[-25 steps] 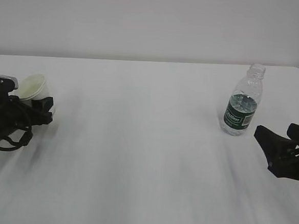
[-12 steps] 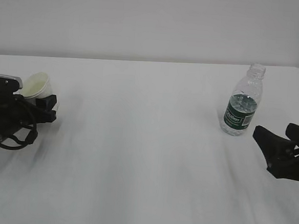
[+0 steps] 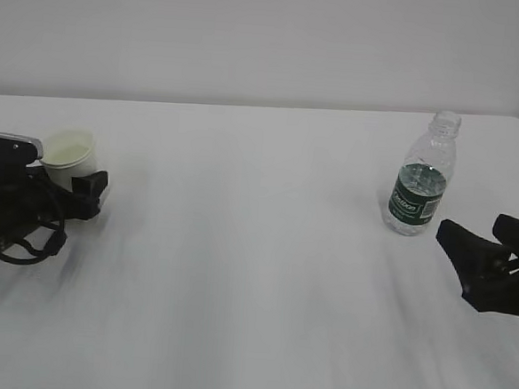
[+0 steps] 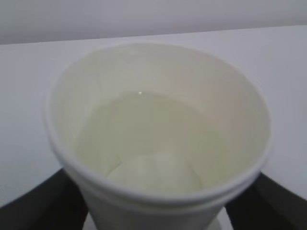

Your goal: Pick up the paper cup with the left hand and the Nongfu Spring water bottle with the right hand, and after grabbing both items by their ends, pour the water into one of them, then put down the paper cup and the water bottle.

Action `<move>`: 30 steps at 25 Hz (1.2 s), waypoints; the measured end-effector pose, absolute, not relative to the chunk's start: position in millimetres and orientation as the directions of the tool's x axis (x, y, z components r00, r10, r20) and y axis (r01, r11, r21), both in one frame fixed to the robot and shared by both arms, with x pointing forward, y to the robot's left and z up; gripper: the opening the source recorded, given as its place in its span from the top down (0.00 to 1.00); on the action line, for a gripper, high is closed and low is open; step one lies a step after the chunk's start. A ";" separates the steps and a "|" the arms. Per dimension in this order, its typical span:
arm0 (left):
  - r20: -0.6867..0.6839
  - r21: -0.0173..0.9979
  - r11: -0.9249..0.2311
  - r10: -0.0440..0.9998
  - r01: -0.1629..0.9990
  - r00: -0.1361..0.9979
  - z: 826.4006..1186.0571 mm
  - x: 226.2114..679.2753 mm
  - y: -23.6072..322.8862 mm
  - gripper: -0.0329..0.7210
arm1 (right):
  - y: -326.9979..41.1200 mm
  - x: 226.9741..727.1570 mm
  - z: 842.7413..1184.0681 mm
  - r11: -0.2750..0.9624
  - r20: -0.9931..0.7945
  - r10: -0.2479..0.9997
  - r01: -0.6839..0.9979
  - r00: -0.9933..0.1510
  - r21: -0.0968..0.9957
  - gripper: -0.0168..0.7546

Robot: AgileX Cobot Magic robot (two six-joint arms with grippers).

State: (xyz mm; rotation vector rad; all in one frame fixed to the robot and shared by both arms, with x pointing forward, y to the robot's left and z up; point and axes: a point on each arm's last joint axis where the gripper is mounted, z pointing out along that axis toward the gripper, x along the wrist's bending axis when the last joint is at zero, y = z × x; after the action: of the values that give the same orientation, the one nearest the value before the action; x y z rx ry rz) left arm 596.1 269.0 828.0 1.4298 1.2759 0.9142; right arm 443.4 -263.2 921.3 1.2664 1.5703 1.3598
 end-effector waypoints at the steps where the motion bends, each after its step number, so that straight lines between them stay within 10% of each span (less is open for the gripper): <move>1: -0.069 0.968 0.025 0.983 0.250 0.168 828.0 596.1 268.9 0.17 | -263.2 443.4 921.3 -0.026 0.092 0.955 0.227 -0.283 0.973 0.22; 30: -0.082 0.930 0.020 0.985 0.368 0.153 849.8 518.8 274.0 0.17 | -257.3 441.1 921.0 -0.031 0.115 0.932 0.239 -0.344 0.970 0.22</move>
State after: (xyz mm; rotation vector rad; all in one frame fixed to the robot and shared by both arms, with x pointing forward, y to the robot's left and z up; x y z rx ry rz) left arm 518.8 274.0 849.8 1.5095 1.3687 0.8449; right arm 441.1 -257.3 921.0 1.2457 1.6222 1.4161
